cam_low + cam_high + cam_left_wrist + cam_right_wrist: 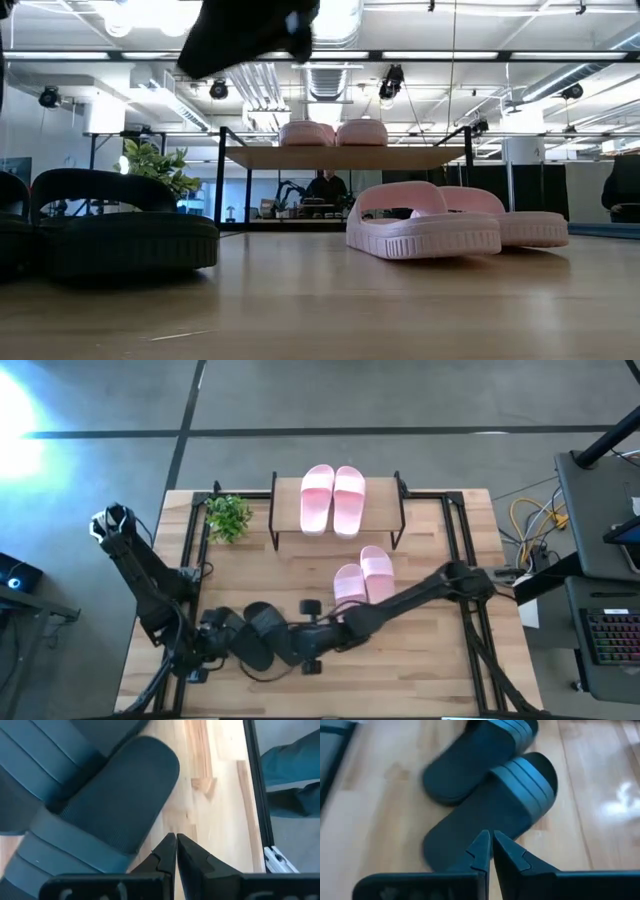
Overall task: Pick and place slides into the shelf
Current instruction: Move the right black slide beside the left pink slide on the table
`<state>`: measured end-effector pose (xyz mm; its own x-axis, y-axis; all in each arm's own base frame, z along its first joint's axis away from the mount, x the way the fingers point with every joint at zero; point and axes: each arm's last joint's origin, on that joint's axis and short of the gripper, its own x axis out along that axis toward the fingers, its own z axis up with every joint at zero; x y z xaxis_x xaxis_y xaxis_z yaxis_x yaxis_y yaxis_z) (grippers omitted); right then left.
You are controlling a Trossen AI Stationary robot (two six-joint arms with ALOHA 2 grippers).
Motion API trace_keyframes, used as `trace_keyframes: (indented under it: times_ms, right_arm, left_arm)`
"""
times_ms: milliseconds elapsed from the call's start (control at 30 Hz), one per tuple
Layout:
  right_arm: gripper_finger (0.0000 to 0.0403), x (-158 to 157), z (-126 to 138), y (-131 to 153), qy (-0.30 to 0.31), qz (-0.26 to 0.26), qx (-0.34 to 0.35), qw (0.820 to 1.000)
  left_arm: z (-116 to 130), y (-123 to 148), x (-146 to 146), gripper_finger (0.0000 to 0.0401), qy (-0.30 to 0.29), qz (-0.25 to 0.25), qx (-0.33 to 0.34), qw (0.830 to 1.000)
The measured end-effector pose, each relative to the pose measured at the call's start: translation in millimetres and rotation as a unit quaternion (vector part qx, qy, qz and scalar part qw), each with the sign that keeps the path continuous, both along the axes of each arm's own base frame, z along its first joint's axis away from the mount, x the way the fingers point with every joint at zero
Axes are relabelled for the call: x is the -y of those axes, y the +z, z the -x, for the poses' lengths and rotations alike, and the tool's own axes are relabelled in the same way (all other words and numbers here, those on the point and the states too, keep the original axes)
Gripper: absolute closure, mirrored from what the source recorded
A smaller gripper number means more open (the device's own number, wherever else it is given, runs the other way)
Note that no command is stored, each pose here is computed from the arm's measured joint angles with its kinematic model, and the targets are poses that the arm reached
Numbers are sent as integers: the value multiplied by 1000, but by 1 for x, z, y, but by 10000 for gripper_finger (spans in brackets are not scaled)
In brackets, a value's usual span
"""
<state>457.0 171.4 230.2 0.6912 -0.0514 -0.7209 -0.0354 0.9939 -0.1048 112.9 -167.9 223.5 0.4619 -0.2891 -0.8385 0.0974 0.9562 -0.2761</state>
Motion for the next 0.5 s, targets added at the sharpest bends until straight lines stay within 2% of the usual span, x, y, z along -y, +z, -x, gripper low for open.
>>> trace_keyframes:
  times_ms: [167,333,500]
  right_arm:
    - [390,15,-29,-18,-16,26,-52,998]
    - [387,18,-41,-31,14,60,-109,992]
    - [342,13,-46,-22,30,71,-102,992]
  left_arm:
    - [6,-2,9,401,-2,4,-12,1000]
    - [12,0,12,401,13,16,-8,1000]
    - [15,2,12,401,18,12,9,1000]
